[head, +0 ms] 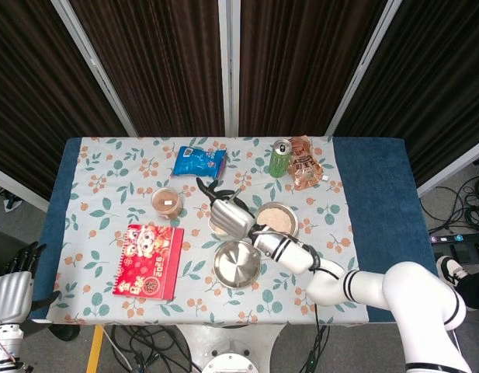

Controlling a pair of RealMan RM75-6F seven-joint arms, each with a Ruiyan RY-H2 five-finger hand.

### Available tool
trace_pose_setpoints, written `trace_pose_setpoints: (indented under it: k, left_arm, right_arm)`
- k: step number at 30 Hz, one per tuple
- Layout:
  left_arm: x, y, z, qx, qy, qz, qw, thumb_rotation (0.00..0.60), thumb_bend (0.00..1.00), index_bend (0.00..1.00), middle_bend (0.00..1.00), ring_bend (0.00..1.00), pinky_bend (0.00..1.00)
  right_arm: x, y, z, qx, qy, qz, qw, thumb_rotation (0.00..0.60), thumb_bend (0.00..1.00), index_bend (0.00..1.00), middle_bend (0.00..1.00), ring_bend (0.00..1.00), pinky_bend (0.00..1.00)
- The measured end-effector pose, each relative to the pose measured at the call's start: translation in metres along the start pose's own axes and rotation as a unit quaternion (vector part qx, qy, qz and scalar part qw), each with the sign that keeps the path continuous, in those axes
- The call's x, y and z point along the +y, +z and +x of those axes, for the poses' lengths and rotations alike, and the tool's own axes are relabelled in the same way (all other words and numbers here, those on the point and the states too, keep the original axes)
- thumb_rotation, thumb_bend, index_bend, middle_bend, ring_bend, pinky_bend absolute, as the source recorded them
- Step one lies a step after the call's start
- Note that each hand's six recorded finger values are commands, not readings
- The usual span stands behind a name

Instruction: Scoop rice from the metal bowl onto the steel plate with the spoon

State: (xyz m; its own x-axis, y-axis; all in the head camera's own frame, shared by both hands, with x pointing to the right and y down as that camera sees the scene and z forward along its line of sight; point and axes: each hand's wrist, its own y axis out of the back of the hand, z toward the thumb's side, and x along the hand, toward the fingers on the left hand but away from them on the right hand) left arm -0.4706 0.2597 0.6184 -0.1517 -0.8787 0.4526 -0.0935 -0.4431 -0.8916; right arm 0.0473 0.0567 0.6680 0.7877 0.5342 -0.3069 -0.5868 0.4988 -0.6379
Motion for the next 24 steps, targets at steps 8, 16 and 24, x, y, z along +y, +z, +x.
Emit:
trace_pose_setpoints:
  k: [8,16,24]
  left_arm:
    - [0.004,0.005,0.002,-0.007,0.004,0.004,1.0000,0.600,0.07,0.18,0.19,0.12,0.22]
    - [0.007,0.011,0.004,-0.015,0.005,0.008,0.9998,0.600,0.07,0.18,0.19,0.12,0.22]
    - [0.010,0.017,0.006,-0.022,0.008,0.013,0.9996,0.600,0.07,0.18,0.19,0.12,0.22]
  right_arm:
    - [-0.009,-0.016,0.027,-0.051,0.027,-0.118,0.9913,0.600,0.33,0.65,0.61,0.30,0.03]
    - [-0.016,-0.015,0.070,-0.080,0.057,-0.306,0.9470,0.600,0.33,0.65,0.61,0.31,0.03]
    - [-0.018,0.013,0.113,-0.054,0.071,-0.418,0.9041,0.600,0.33,0.65,0.61,0.29,0.02]
